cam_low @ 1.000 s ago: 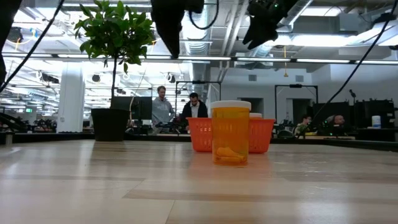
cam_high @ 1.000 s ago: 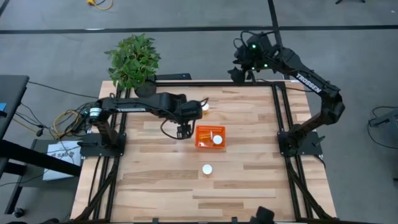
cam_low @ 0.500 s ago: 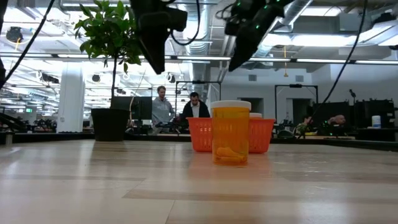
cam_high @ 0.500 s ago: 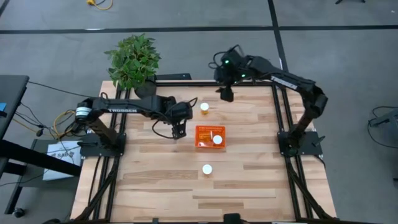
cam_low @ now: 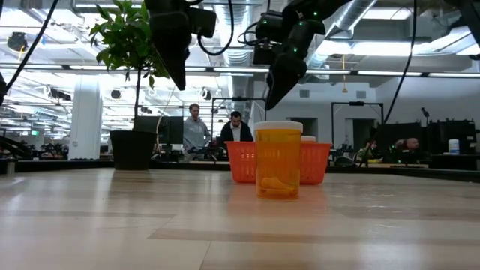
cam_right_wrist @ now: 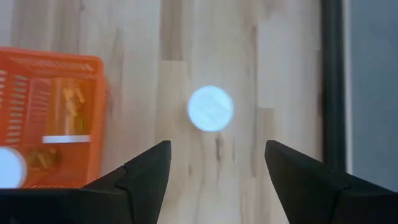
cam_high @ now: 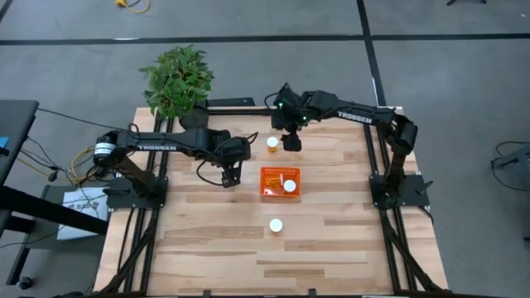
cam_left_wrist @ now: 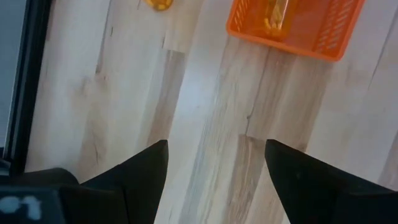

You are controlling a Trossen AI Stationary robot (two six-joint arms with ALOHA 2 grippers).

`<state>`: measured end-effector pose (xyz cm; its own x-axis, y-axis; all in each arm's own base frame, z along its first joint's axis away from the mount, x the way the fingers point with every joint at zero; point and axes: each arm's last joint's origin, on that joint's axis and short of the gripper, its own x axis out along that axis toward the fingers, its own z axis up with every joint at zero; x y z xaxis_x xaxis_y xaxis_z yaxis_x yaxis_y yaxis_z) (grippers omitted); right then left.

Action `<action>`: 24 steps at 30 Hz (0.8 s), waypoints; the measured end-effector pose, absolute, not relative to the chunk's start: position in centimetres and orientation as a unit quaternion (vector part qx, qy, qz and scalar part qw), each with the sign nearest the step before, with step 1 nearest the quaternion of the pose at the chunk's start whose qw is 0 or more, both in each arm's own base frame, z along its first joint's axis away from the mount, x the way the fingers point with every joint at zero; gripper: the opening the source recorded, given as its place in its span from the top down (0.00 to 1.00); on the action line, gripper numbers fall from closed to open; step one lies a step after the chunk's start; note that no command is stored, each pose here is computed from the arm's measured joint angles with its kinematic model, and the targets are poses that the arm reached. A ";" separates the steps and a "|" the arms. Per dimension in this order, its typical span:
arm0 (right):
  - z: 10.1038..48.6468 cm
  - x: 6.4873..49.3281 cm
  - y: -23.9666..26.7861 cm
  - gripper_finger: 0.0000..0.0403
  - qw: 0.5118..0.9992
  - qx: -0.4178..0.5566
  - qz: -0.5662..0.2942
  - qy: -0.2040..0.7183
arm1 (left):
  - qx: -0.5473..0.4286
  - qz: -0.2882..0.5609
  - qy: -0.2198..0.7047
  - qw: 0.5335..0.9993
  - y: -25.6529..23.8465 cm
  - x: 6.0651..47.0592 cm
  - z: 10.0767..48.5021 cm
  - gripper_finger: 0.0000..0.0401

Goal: Pick and place pill bottles into a basket
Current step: Put the orange medicine bottle into the orange basket

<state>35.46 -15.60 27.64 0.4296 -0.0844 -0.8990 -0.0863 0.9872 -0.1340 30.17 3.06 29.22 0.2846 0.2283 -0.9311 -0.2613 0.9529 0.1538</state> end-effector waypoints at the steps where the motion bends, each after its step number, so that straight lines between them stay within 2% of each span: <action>1: 27.6 35.6 -15.4 0.37 0.842 -0.082 0.003 0.534 | -0.011 0.150 0.579 0.801 3.1 30.2 29.2 0.35; 11: 27.4 36.5 -15.3 0.37 0.848 -0.109 -0.016 0.519 | -0.002 0.152 0.583 0.798 3.5 30.1 29.2 0.35; 17: 25.9 37.6 -15.8 0.37 0.834 -0.097 -0.010 0.543 | 0.002 0.153 0.589 0.794 4.2 29.9 29.2 0.35; 24: 26.3 39.5 -16.6 0.37 0.838 -0.087 -0.016 0.539 | 0.005 0.148 0.600 0.786 4.9 29.6 29.1 0.35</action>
<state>39.54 -16.59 26.29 0.4188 -0.1212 -0.9000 -0.0674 0.9842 -0.1639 29.60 4.85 29.10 0.2352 0.2391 -0.9421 -0.2264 0.9561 0.1861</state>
